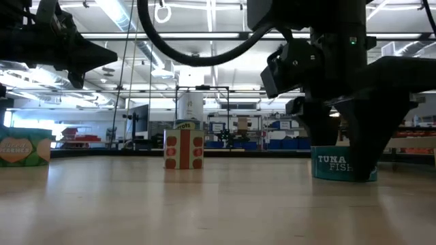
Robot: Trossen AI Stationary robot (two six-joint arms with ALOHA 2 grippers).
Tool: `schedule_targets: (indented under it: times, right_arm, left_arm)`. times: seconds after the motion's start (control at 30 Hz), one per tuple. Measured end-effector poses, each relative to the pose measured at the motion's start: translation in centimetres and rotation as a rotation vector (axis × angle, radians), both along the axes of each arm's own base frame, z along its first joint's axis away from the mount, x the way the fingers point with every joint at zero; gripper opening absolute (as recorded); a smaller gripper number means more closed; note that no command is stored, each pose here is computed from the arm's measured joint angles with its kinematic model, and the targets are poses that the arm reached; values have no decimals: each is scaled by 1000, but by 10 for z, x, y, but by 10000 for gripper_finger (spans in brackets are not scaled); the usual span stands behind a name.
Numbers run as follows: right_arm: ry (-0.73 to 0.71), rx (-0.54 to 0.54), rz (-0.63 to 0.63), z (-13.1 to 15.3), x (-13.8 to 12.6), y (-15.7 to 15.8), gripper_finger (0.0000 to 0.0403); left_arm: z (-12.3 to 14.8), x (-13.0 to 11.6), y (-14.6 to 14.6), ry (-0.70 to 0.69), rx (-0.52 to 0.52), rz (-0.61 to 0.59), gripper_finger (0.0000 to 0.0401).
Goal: Pick and place cans onto a shelf
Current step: Put the blue tuna can on the shelf
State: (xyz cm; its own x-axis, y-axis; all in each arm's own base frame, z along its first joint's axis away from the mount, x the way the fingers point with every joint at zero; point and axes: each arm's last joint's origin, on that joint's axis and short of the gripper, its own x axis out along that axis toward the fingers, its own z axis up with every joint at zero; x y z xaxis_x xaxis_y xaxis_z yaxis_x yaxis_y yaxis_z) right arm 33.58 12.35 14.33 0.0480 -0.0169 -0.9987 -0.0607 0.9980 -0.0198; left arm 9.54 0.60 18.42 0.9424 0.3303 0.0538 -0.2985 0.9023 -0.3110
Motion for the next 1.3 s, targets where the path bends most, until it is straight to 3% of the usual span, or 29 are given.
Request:
schedule_targets:
  times: [0.1, 0.3, 0.43, 0.57, 0.67, 0.93, 1.17, 1.3]
  right_arm:
    - [0, 15, -18, 5, 0, -4, 291]
    - [-73, 52, -178, 46, -6, -29, 291]
    - [-89, -32, -416, 79, -22, -64, 291]
    - [-6, -164, -729, 106, -53, -107, 291]
    - [47, -202, -955, 116, -77, -137, 291]
    - [-25, -161, -1348, 96, -126, -197, 291]
    - [-37, -126, -1490, 62, -141, -224, 298]
    - [-43, -168, -1548, 54, -143, -231, 301]
  left_arm:
    - [0, 0, 0, -2, 0, 0, 36]
    - [0, 0, 0, -12, -29, -3, 36]
    - [0, 0, 0, -32, -84, -8, 36]
    - [0, 0, 0, -30, -79, -8, 36]
    - [0, 0, 0, -29, -74, -6, 36]
    - [0, 0, 0, -28, -71, -5, 36]
    - [0, 0, 0, -30, -80, -6, 36]
    - [0, 0, 0, -36, -95, -7, 36]
